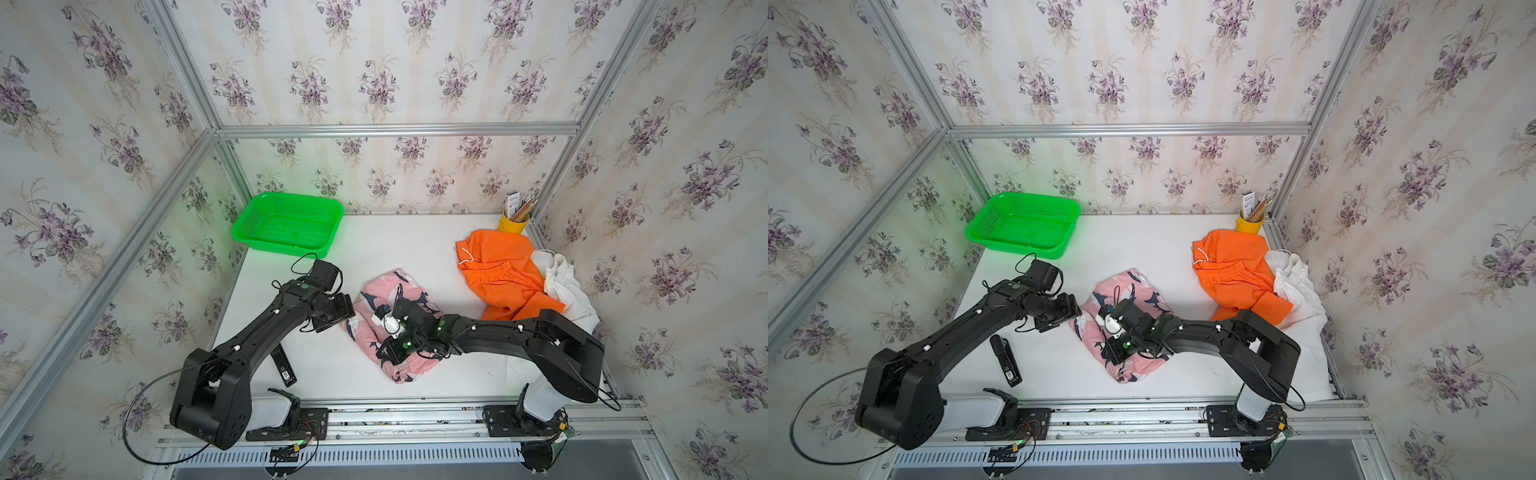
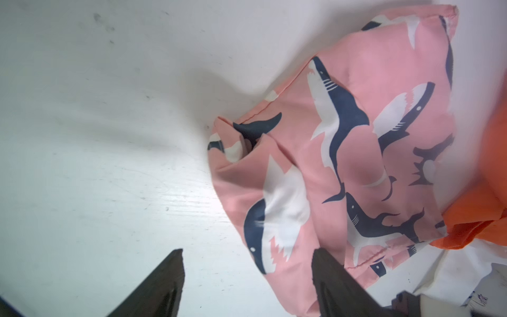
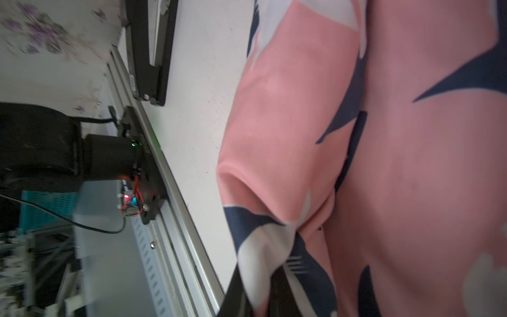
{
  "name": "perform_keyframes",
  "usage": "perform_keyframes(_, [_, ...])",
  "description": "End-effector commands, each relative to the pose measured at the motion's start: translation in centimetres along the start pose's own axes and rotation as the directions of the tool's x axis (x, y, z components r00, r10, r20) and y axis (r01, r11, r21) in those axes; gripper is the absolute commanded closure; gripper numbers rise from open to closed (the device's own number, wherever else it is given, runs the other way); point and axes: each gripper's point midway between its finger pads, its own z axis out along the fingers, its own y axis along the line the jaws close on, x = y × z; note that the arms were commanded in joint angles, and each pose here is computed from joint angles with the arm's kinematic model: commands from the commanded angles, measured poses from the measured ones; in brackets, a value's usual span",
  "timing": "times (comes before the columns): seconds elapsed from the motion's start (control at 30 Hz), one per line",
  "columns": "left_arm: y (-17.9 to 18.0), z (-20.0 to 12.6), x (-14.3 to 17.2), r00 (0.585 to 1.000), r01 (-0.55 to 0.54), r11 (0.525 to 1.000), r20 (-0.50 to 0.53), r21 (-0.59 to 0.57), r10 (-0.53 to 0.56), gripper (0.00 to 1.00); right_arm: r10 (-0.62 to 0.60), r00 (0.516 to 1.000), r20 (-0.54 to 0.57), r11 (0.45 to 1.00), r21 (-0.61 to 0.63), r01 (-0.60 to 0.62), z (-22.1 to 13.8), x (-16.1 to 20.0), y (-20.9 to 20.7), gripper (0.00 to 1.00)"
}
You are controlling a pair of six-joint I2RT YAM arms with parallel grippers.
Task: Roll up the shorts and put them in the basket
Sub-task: Roll the shorts at the center of the board.
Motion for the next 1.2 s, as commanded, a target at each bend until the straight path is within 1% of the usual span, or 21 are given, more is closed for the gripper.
perform_keyframes(0.0, [0.8,-0.7,0.5,0.999,-0.037,0.997,-0.007,-0.075,0.037,0.22,0.166,0.986,-0.015,0.955,-0.247,-0.164,-0.8,-0.5,1.7,1.00])
perform_keyframes(0.1, [-1.1,0.2,1.0,0.997,-0.067,0.997,-0.032,-0.043,0.066,0.22,0.293,0.956,-0.032,0.929,-0.225,-0.293,-0.6,0.7,-1.4,1.00])
perform_keyframes(0.13, [-2.0,0.9,1.3,0.997,-0.068,0.998,-0.048,-0.015,0.068,0.22,0.331,0.943,-0.041,0.923,-0.196,-0.332,-0.4,1.3,-2.7,1.00])
perform_keyframes(0.2, [-3.9,2.2,1.7,0.995,-0.053,0.995,-0.076,0.083,0.060,0.21,0.399,0.915,-0.062,0.906,-0.125,-0.403,0.1,2.7,-4.9,1.00])
perform_keyframes(0.27, [-4.9,4.6,2.3,0.992,-0.006,0.990,-0.122,0.142,0.024,0.20,0.465,0.882,-0.082,0.881,-0.061,-0.470,0.7,4.3,-7.0,1.00])
perform_keyframes(0.3, [-5.3,5.3,2.5,0.990,0.003,0.987,-0.139,0.158,0.019,0.20,0.484,0.871,-0.088,0.871,-0.046,-0.489,0.8,4.9,-7.6,1.00])
perform_keyframes(0.37, [-5.5,6.5,2.4,0.989,0.003,0.989,-0.148,0.147,0.019,0.20,0.505,0.858,-0.098,0.861,-0.024,-0.509,1.1,5.9,-8.2,1.00])
perform_keyframes(0.43, [-5.9,7.3,1.8,0.991,-0.008,0.990,-0.133,0.140,0.027,0.25,0.508,0.857,-0.088,0.860,-0.002,-0.511,0.9,6.3,-8.6,0.94])
perform_keyframes(0.47, [-6.0,7.5,1.7,0.991,-0.008,0.990,-0.132,0.138,0.026,0.30,0.504,0.860,-0.078,0.864,0.017,-0.504,0.7,6.3,-8.8,0.91])
perform_keyframes(0.5, [-5.7,7.8,1.1,0.994,-0.009,0.994,-0.107,0.113,0.022,0.35,0.492,0.868,-0.066,0.871,0.038,-0.490,0.5,6.2,-9.0,0.86])
perform_keyframes(0.57, [-5.4,8.3,0.6,0.995,-0.018,0.996,-0.097,0.083,0.026,0.48,0.452,0.891,-0.035,0.889,0.096,-0.447,-0.5,5.4,-9.2,0.75])
perform_keyframes(0.63, [-5.3,8.6,0.6,0.993,-0.032,0.997,-0.111,0.068,0.039,0.56,0.372,0.928,0.012,0.913,0.175,-0.368,-1.9,3.9,-9.2,0.67])
perform_keyframes(0.7, [-5.5,8.7,0.6,0.992,-0.038,0.997,-0.120,0.072,0.046,0.60,0.278,0.959,0.049,0.919,0.277,-0.280,-3.6,2.3,-9.1,0.59])
perform_keyframes(0.77, [-5.6,8.7,0.7,0.991,-0.040,0.996,-0.128,0.076,0.050,0.60,0.160,0.985,0.058,0.899,0.404,-0.169,-5.4,0.7,-8.6,0.52])
perform_keyframes(0.83, [-5.5,8.7,0.9,0.990,-0.042,0.996,-0.135,0.072,0.052,0.60,0.027,0.998,0.051,0.849,0.526,-0.050,-7.0,-1.1,-7.6,0.45])
perform_keyframes(0.93, [-5.4,8.6,1.0,0.989,-0.043,0.997,-0.140,0.070,0.053,0.60,-0.131,0.991,-0.003,0.752,0.651,0.102,-8.0,-2.8,-5.5,0.37])
perform_keyframes(1.0, [-5.4,8.5,1.0,0.988,-0.044,0.997,-0.142,0.066,0.053,0.60,-0.205,0.977,-0.053,0.698,0.692,0.184,-7.6,-3.3,-4.0,0.32])
perform_keyframes(1.07, [-5.4,8.5,1.0,0.988,-0.044,0.997,-0.143,0.066,0.053,0.60,-0.261,0.959,-0.110,0.652,0.713,0.259,-6.4,-3.3,-2.8,0.28])
perform_keyframes(1.17, [-5.2,8.6,1.1,0.987,-0.041,0.998,-0.151,0.057,0.049,0.59,-0.298,0.937,-0.182,0.587,0.739,0.330,-4.5,-2.3,-2.6,0.25])
